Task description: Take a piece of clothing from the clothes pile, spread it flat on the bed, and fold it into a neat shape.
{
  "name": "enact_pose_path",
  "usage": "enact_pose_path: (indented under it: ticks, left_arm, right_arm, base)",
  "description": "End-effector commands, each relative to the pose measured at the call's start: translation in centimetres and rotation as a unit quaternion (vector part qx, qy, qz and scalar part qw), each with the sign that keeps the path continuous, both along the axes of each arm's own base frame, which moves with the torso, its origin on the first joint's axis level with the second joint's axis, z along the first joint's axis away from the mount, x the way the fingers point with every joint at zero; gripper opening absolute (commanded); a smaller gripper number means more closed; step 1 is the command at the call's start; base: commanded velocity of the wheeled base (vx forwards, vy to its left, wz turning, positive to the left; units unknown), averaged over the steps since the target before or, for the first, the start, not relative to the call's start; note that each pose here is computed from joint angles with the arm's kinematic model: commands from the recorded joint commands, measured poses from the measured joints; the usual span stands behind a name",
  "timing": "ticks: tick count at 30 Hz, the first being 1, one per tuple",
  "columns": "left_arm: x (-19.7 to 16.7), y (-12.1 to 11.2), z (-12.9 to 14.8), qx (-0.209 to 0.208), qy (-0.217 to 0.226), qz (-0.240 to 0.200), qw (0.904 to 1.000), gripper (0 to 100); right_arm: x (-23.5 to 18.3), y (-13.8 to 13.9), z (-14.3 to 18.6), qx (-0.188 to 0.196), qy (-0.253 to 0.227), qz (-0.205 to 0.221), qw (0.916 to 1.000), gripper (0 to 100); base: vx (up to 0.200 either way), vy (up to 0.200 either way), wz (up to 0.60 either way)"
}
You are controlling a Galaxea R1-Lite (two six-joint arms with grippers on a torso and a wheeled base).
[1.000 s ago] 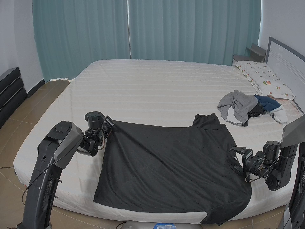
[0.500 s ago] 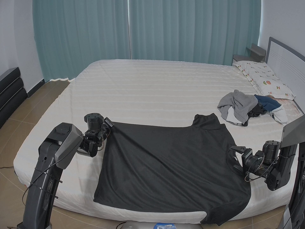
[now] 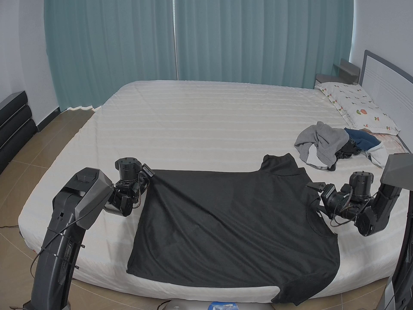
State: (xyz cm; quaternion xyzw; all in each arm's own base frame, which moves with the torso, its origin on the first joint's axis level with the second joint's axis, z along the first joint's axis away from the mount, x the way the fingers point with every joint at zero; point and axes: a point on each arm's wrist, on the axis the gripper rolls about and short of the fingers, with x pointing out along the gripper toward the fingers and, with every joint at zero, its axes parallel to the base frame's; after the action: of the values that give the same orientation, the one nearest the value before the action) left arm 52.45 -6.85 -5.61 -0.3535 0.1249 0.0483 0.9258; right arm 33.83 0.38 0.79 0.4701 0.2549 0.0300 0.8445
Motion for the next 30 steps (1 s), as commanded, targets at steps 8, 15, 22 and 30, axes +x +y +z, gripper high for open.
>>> enact_pose_path:
  ticks: [8, 15, 22, 30]
  left_arm:
    - [-0.9, 0.0, -0.7, 0.005, 0.006, 0.008, 0.9999, 0]
    - [-0.9, 0.0, -0.7, 0.006, 0.006, 0.008, 0.9999, 0]
    - [-0.9, 0.0, -0.8, 0.006, 0.007, 0.008, 0.9999, 0]
    - [-1.0, 0.0, -0.8, 0.007, 0.008, 0.008, 0.9999, 0]
  right_arm:
    - [12.8, 1.7, 1.2, -0.177, 0.002, -0.057, 0.9825, 100]
    - [15.3, 1.8, -2.7, -0.216, -0.002, -0.050, 0.9751, 100]
    - [17.9, 3.0, -3.7, -0.235, -0.023, -0.074, 0.9689, 100]
    - [18.9, 1.1, -4.1, -0.234, -0.029, -0.100, 0.9665, 100]
  base:
    - [0.000, 0.000, 0.00]
    - [0.000, 0.000, 0.00]
    - [0.000, 0.000, 0.00]
    - [0.000, 0.000, 0.00]
